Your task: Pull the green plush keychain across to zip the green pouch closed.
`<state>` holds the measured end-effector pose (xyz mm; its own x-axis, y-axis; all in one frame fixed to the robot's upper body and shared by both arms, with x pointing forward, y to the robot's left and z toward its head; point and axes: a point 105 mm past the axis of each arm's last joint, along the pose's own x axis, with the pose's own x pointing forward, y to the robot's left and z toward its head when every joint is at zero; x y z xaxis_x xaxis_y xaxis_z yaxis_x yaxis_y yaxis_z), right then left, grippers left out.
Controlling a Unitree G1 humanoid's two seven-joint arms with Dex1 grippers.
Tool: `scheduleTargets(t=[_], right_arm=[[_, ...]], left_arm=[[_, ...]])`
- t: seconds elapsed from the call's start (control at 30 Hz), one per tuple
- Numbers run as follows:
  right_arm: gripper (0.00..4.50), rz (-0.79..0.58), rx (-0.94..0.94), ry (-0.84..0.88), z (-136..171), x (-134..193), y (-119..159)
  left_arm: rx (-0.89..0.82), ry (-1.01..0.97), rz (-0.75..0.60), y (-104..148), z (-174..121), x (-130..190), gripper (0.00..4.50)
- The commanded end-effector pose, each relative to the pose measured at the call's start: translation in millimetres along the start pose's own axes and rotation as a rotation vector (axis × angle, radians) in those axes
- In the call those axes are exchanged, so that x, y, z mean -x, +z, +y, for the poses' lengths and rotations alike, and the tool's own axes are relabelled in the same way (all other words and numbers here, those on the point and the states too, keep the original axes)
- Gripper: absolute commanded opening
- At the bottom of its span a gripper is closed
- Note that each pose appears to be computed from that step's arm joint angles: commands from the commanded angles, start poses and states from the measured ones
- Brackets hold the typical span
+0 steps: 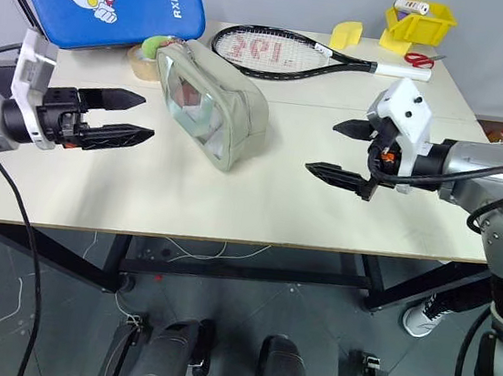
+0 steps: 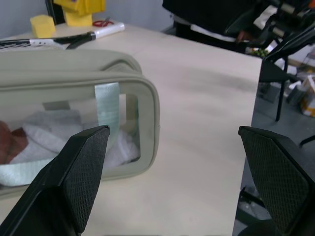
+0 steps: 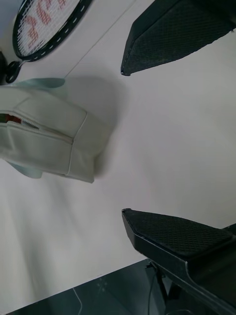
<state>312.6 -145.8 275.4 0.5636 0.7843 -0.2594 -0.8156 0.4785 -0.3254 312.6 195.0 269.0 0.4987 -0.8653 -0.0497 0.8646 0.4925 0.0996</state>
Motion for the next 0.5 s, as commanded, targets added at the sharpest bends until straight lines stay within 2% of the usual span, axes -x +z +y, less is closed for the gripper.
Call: scheduleTargets(t=[0.03, 0.13, 0.27, 0.5], right_arm=[[4.5, -0.052, 0.041, 0.001, -5.9, -18.3, 34.0], [4.5, -0.062, 0.036, 0.017, -12.4, -48.8, 56.3], [4.5, -0.03, 0.002, 0.023, -19.7, -105.3, 81.3], [4.5, 0.006, -0.006, 0.032, -13.7, -175.8, 98.0]], left_arm=[[-0.047, 0.035, -0.054, 20.6, 6.4, 10.1, 4.48], [-0.076, 0.03, -0.023, 17.7, 6.9, 15.0, 4.48], [-0.11, 0.051, -0.015, 20.6, 14.6, 23.9, 4.48], [-0.14, 0.059, -0.017, 24.8, 16.0, 32.1, 4.48]])
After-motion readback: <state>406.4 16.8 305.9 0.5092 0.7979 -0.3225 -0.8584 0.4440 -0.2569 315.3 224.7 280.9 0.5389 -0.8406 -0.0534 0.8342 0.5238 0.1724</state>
